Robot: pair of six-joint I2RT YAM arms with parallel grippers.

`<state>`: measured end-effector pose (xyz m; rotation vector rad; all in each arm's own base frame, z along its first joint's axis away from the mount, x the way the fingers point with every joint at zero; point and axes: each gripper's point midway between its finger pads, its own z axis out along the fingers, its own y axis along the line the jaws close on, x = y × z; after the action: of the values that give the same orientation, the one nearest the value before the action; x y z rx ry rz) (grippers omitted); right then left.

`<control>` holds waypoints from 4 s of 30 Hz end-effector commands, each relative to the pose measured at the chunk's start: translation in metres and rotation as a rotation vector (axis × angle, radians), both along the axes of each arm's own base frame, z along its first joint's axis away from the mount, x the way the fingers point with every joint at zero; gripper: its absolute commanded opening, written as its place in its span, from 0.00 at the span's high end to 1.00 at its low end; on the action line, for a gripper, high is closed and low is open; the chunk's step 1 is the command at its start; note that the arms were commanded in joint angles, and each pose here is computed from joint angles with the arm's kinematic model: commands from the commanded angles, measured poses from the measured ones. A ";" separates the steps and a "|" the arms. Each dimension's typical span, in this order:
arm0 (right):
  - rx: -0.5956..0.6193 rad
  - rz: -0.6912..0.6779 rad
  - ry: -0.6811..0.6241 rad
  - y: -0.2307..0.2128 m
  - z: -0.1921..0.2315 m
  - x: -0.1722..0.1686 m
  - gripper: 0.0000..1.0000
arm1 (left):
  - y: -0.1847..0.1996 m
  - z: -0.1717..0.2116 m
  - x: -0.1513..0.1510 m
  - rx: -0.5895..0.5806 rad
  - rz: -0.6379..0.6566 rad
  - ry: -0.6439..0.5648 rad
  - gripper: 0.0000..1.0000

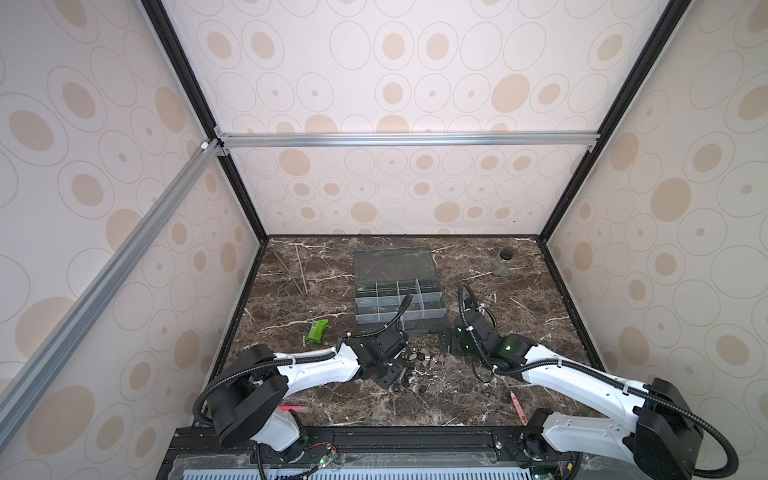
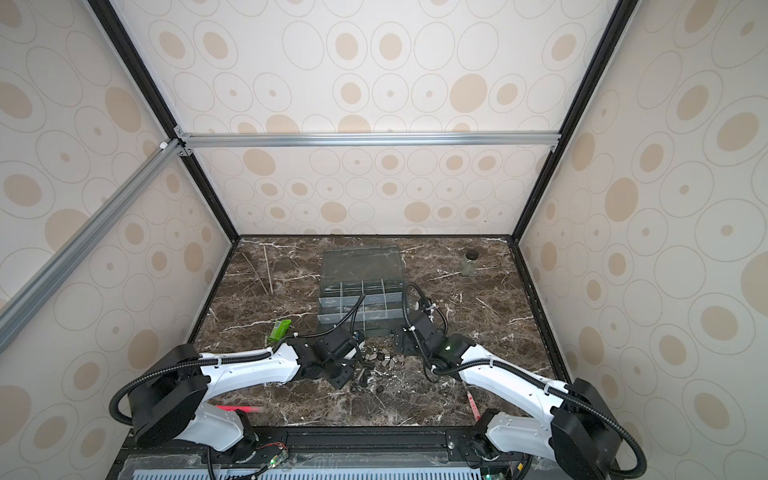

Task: Sort the screws and nuts into containers

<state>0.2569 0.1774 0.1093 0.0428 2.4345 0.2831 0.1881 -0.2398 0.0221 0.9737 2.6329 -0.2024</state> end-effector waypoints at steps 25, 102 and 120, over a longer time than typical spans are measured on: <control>-0.073 0.040 0.158 0.005 -0.017 -0.014 0.00 | 0.006 -0.003 0.003 -0.110 0.184 -0.053 0.92; 0.014 0.065 0.183 0.018 -0.010 -0.021 0.00 | 0.031 0.118 0.147 -0.485 0.469 -0.320 0.56; -0.011 0.246 0.211 0.069 -0.003 -0.031 0.00 | 0.047 0.138 0.134 -0.552 0.513 -0.361 0.55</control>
<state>0.2325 0.2314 0.1020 -0.1545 2.6376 0.3808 0.3199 -0.1976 0.1438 0.1829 2.2598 -0.5031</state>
